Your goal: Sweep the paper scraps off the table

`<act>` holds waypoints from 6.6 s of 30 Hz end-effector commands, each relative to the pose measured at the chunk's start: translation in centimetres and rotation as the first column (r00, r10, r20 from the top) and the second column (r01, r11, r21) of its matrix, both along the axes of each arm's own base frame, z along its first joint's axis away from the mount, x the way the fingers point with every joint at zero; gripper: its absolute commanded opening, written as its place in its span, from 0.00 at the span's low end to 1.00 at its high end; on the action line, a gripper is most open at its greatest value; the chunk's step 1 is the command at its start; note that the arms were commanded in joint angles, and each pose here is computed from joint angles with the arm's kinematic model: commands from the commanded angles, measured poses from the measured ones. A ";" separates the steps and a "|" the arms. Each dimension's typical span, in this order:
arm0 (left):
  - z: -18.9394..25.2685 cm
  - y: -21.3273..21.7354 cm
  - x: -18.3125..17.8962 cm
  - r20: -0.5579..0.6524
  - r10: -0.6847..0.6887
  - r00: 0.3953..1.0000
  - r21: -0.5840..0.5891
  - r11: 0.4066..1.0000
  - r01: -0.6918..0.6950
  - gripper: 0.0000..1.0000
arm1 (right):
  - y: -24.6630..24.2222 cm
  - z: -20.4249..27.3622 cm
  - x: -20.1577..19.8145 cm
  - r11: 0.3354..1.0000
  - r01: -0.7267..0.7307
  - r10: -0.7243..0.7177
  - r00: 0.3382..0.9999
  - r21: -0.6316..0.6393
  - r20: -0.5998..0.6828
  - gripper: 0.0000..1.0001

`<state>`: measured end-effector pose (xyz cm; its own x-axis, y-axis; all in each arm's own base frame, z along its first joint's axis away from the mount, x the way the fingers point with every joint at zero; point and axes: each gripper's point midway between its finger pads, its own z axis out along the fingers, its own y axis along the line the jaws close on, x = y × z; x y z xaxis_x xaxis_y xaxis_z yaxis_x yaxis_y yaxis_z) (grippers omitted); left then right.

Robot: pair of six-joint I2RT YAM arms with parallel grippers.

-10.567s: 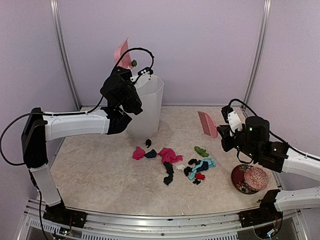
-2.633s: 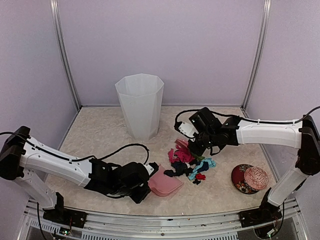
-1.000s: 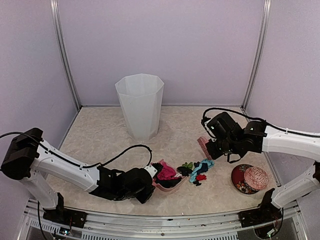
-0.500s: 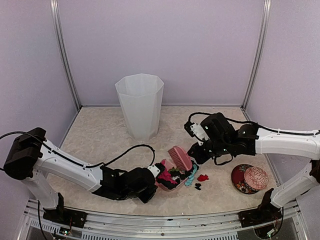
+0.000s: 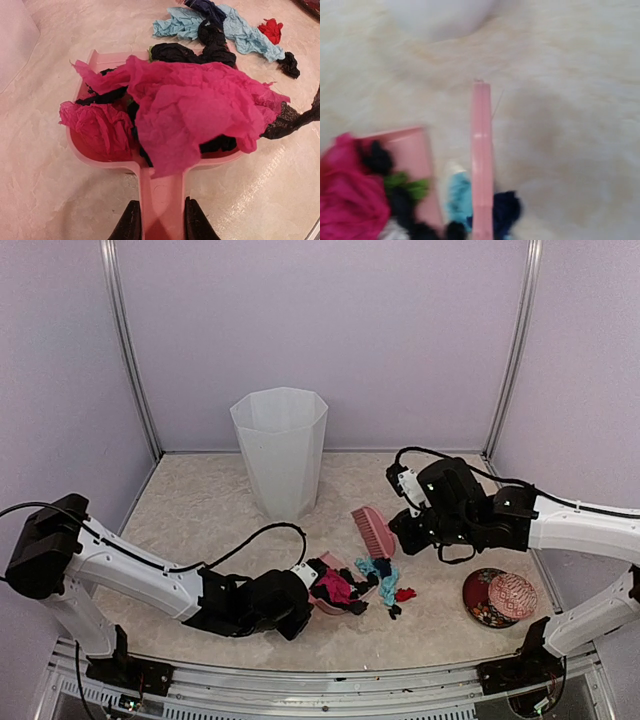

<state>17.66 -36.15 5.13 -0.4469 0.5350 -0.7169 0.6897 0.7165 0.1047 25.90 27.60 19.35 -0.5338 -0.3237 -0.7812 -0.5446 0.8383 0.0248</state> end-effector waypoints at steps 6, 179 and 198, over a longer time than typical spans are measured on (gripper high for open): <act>4.4 0.7 1.1 0.062 0.035 0.997 -0.075 0.997 -0.031 0.00 | -5.3 2.4 2.0 0.977 0.208 -0.200 0.970 -0.050 0.140 0.00; 14.5 1.3 -2.0 -0.074 -0.169 0.983 -0.240 0.960 0.147 0.00 | -10.2 6.0 1.4 0.936 0.296 -0.317 0.944 0.188 0.092 0.00; 4.2 -0.7 -5.9 -0.062 -0.142 0.988 0.081 0.986 0.147 0.00 | -10.8 -0.4 3.4 0.917 0.300 -0.288 0.954 -0.261 0.087 0.00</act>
<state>10.78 -36.15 8.39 -0.4079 0.6766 -0.6130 0.8194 0.5675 0.0812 29.47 15.73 20.05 -0.5770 -0.3183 -0.7521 -0.2191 0.9475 -0.2329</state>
